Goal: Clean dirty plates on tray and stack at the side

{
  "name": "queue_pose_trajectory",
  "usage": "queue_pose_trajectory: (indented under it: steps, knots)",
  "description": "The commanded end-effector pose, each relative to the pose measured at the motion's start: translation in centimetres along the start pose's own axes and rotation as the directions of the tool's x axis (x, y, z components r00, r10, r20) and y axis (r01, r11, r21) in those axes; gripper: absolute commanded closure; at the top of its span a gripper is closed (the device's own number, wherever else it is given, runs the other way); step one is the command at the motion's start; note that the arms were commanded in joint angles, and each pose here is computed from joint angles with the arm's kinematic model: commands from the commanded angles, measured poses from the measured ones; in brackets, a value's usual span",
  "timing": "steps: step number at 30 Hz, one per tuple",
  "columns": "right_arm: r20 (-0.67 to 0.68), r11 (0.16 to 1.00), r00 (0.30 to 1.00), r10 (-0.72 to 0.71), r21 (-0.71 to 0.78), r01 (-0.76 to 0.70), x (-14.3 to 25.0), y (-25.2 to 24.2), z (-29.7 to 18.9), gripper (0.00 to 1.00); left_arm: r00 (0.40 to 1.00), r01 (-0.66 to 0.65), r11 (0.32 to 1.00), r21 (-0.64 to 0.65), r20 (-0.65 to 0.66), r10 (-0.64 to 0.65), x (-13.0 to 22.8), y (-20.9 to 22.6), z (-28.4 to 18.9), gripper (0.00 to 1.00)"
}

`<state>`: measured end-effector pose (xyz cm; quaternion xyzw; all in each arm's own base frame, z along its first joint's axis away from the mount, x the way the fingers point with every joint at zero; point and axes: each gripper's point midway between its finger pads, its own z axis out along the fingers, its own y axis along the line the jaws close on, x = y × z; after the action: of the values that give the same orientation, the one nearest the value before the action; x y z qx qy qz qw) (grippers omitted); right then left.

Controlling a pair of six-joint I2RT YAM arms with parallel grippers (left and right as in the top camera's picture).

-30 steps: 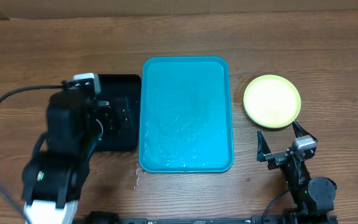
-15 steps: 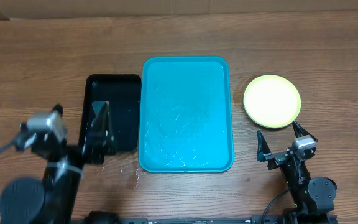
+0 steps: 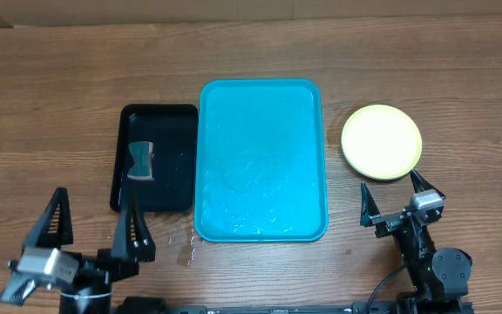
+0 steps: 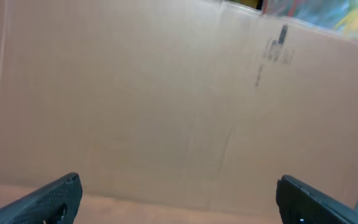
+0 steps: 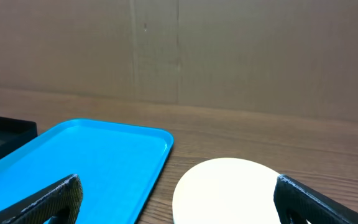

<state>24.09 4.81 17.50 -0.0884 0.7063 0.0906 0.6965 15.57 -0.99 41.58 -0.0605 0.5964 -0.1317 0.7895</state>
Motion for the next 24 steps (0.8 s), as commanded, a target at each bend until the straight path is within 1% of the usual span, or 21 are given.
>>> queue_pose_trajectory:
  steps: [1, 6, 11, 16, 21, 24]
  knots:
    - [0.004, 1.000, 1.000, -0.005, 0.011, 0.005, 0.2, -0.2, 0.0, 0.00, 0.996, 0.029, 0.999, 0.029, 0.084, -0.032, -0.1, -0.1, -0.7, 0.00]
    - [0.004, 1.000, 1.000, -0.005, 0.011, 0.005, 0.2, -0.2, 0.0, 0.00, 0.976, 0.017, 0.995, 0.095, 0.217, -0.037, -0.8, -0.7, -1.3, 0.00]
    - [0.004, 1.000, 1.000, -0.005, 0.011, 0.005, 0.2, -0.2, 0.0, 0.00, 0.944, 0.031, 0.987, 0.158, 0.321, -0.081, -1.9, -1.4, -1.2, 0.00]
    - [0.004, 1.000, 1.000, -0.005, 0.011, 0.005, 0.2, -0.2, 0.0, 0.00, 0.886, 0.058, 0.973, 0.224, 0.437, -0.153, -2.9, -1.6, -1.8, 0.00]
    - [0.004, 1.000, 1.000, -0.005, 0.011, 0.005, 0.2, -0.2, 0.0, 0.00, 0.818, 0.031, 0.962, 0.271, 0.546, -0.180, -3.1, -1.7, -2.9, 0.00]
    - [0.004, 1.000, 1.000, -0.005, 0.011, 0.005, 0.2, -0.2, 0.0, 0.00, 0.794, 0.018, 0.960, 0.281, 0.580, -0.184, -2.5, -1.5, -3.3, 0.00]
